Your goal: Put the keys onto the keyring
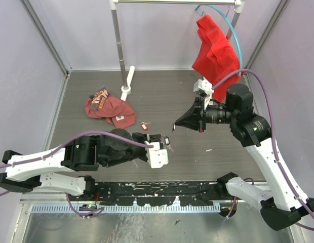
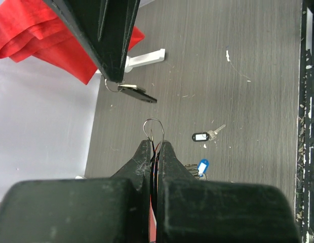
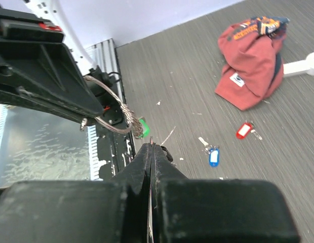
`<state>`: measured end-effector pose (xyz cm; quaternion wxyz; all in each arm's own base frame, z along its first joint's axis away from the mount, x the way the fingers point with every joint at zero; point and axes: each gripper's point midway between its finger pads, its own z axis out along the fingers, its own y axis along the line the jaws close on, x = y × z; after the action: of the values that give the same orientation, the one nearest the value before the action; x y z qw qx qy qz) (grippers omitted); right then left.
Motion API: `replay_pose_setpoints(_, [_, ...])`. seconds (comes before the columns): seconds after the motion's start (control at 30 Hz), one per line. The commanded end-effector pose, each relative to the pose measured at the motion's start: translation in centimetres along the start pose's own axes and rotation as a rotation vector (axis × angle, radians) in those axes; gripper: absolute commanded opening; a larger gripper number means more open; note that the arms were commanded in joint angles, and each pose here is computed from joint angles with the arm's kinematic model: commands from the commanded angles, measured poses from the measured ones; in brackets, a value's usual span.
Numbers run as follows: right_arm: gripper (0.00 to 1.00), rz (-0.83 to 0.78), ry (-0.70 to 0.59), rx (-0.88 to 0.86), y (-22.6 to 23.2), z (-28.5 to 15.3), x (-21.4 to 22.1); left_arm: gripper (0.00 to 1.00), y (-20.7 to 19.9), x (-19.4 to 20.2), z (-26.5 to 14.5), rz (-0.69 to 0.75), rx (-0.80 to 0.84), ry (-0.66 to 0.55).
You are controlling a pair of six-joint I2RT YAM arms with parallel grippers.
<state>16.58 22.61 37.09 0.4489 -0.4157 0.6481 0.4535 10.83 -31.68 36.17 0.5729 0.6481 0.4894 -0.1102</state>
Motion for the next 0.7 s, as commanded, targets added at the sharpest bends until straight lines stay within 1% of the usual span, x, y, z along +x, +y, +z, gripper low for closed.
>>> replay_pose_setpoints(0.0, [0.01, -0.149, -0.080, -0.145, 3.0, -0.2, -3.3, 0.00, 0.9, -2.3, -1.4, -0.025, 0.007, -0.090])
replay_pose_setpoints(0.3, [0.01, -0.186, -0.005, -0.240, 5.1, 2.5, -2.5, 0.00, 0.2, -2.2, -1.5, -0.025, 0.050, -0.080])
replay_pose_setpoints(0.67, [0.01, -0.227, -0.003, -0.333, 6.6, 2.2, -2.8, 0.00, -0.2, -2.2, -1.7, -0.038, 0.078, -0.081])
